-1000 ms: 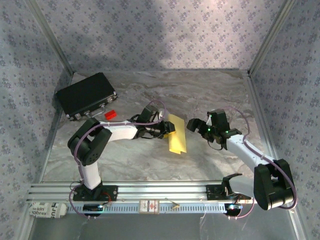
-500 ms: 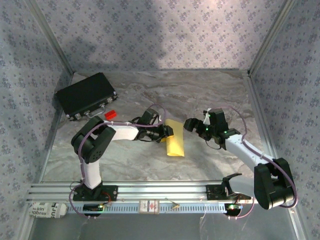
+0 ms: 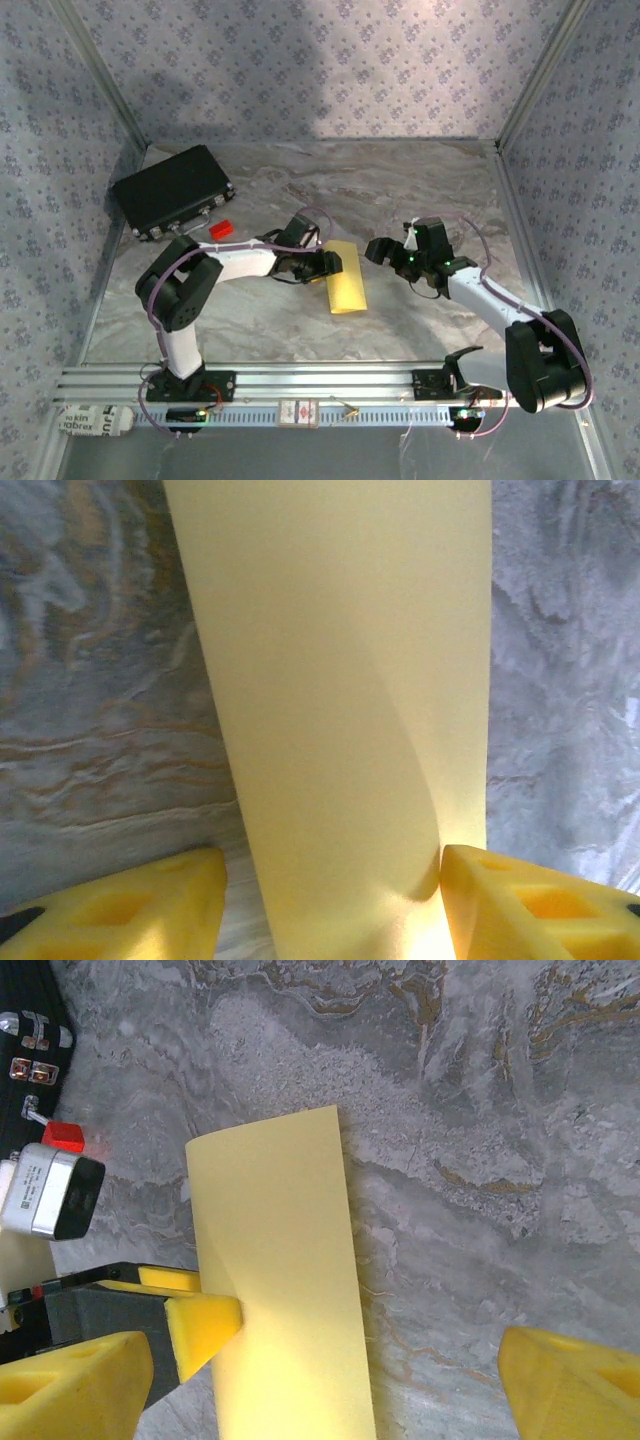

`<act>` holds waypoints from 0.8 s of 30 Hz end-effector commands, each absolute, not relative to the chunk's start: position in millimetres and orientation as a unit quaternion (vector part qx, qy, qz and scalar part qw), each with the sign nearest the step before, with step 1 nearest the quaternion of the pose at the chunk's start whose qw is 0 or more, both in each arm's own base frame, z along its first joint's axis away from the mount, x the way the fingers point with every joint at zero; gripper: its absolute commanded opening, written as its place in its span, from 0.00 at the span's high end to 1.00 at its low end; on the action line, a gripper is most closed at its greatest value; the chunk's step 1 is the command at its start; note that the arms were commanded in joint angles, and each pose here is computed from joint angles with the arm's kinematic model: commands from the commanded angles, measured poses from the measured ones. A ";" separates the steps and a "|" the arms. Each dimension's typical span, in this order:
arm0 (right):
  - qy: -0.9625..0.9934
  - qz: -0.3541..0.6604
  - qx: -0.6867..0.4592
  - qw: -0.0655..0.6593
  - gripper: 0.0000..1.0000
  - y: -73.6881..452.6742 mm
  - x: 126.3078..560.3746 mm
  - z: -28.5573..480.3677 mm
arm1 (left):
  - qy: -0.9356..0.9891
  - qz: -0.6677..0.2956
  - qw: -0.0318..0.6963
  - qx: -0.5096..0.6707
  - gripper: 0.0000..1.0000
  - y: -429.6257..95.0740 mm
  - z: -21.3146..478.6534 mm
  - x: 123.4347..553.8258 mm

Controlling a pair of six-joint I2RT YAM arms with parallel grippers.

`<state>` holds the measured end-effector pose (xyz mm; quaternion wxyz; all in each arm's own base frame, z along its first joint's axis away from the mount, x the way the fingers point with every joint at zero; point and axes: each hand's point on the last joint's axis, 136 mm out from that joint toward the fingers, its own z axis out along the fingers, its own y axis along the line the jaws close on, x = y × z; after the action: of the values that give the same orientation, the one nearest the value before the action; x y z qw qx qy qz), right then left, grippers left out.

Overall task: Fold a paper plane with a square sheet of paper (pick it up from the middle)
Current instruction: First fold the square sheet of paper in half at the center of the table.

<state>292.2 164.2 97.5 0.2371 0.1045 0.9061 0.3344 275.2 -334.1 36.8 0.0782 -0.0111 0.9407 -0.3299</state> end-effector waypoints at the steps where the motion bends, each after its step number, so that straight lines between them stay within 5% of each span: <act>1: 0.905 0.341 0.095 0.238 0.09 170.7 294.7 100.7 | 0.951 -0.294 0.098 -0.006 0.43 -320.4 43.7 279.1; 24: 0.912 0.330 0.090 0.224 0.09 174.7 290.6 91.8 | 0.964 -0.251 0.081 -0.025 0.53 -304.4 21.5 272.5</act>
<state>287.1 171.6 88.2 0.2205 0.0960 0.9124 0.3312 276.8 -322.2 31.4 0.0880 -0.0155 0.9511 -0.2958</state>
